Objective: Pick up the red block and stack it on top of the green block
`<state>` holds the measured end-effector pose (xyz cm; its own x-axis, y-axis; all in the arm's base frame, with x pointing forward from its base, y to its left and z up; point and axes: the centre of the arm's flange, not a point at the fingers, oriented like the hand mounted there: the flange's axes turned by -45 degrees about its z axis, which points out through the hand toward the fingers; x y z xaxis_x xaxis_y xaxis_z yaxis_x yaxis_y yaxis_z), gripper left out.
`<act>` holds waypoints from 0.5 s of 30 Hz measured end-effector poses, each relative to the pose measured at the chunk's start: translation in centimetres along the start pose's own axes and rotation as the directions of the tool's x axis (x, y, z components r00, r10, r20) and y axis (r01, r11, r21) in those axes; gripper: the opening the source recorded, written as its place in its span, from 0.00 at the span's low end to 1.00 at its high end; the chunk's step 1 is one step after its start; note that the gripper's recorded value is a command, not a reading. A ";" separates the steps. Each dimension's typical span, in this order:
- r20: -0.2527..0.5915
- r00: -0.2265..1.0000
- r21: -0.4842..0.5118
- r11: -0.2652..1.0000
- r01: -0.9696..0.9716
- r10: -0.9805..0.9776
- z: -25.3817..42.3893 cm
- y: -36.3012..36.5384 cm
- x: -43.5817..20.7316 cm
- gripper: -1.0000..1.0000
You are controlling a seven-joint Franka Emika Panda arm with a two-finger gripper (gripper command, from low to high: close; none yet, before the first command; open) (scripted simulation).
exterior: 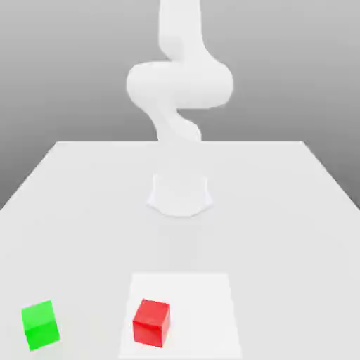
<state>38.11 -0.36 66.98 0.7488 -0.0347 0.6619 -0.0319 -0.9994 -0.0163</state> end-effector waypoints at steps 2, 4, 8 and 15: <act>0.064 0.998 -0.010 1.000 -0.017 0.017 4.5 0.3 -0.5 0.50; 0.125 0.992 -0.020 0.999 -0.032 0.035 8.6 0.7 -1.3 0.50; 0.242 0.968 -0.043 0.997 -0.062 0.071 16.5 1.6 -4.0 0.50; 0.436 0.889 -0.089 0.990 -0.109 0.137 28.5 3.2 -11.6 0.50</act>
<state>48.21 -3.40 37.91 0.9502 -0.1722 0.2599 -0.1726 -0.9848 -0.0214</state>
